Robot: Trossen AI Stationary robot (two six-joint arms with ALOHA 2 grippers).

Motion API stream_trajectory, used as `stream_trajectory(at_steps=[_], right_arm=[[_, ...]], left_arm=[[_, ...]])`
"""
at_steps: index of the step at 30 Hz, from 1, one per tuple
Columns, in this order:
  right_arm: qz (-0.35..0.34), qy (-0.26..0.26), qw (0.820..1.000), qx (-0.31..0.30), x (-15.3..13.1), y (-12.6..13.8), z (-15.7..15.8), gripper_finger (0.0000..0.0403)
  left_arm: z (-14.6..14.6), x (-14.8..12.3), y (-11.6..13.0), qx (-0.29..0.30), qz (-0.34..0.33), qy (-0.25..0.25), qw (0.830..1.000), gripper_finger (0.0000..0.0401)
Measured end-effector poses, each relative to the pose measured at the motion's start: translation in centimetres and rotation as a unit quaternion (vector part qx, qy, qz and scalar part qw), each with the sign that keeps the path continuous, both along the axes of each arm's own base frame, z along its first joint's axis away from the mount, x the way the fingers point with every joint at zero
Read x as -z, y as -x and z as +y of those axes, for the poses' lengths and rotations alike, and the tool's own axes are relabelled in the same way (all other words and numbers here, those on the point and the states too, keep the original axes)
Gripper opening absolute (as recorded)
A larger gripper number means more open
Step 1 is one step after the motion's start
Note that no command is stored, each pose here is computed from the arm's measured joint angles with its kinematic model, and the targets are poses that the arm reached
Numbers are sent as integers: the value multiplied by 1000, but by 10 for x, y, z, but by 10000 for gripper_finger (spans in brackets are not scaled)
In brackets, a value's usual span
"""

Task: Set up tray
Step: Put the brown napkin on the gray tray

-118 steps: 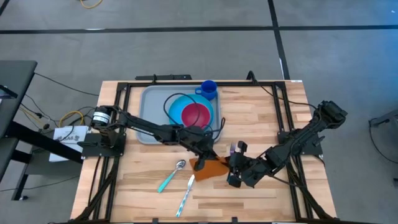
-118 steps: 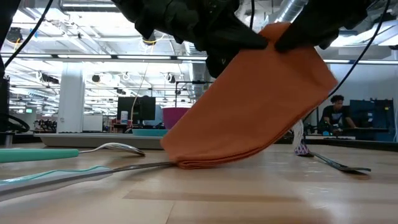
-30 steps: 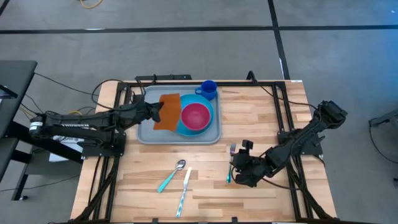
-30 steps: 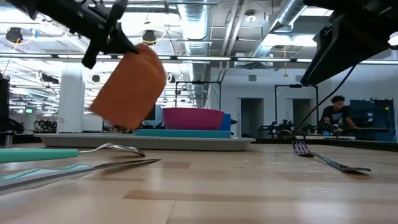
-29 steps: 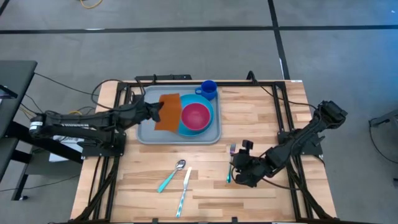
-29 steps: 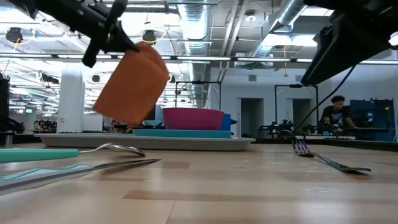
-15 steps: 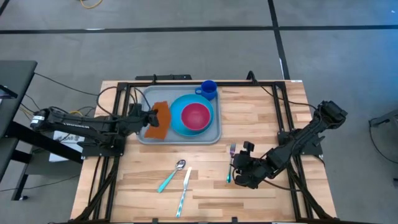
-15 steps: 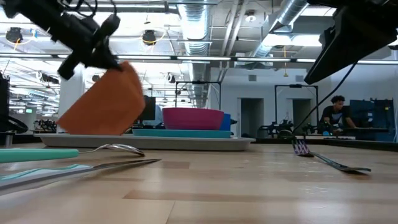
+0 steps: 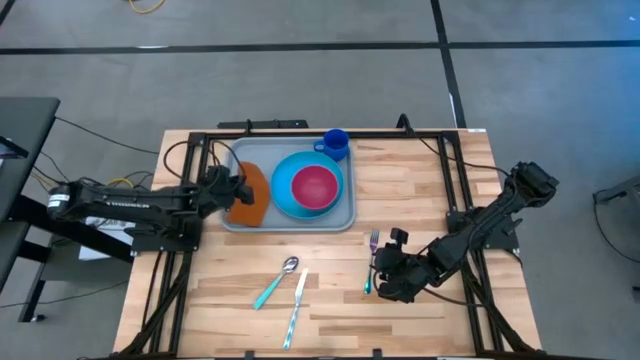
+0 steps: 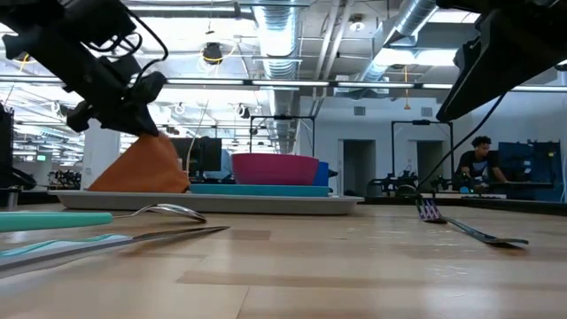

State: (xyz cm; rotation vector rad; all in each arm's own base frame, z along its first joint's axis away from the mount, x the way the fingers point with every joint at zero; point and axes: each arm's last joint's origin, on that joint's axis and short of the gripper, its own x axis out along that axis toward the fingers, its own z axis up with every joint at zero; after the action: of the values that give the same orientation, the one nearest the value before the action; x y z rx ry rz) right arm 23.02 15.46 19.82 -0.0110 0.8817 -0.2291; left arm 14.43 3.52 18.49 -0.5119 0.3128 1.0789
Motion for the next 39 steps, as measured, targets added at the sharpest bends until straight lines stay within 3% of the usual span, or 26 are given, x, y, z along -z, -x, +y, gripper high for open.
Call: stream_trajectory(at_steps=[7, 12, 15, 21, 24, 32, 39], right_arm=[[0, 1, 1000, 0, 0, 0, 0, 137], [0, 1, 1000, -1, 0, 0, 0, 138], [0, 1, 1000, -1, 0, 0, 0, 138], [1, 0, 1000, -1, 0, 0, 0, 137], [1, 0, 1000, -2, 0, 0, 0, 138], [1, 0, 1000, -2, 0, 0, 0, 136], [1, 0, 1000, -2, 0, 0, 0, 138]], left_arm=[[16, 10, 12, -54, 60, 30, 996, 110], [24, 18, 21, -15, 127, 98, 987, 107], [26, 12, 20, 2, 110, 129, 986, 104], [25, -22, 6, 30, 55, 108, 992, 94], [20, -25, 1, 61, 39, 116, 991, 85], [1, 17, -18, 78, 91, 158, 980, 52], [3, 46, -27, 24, 173, 150, 973, 6]])
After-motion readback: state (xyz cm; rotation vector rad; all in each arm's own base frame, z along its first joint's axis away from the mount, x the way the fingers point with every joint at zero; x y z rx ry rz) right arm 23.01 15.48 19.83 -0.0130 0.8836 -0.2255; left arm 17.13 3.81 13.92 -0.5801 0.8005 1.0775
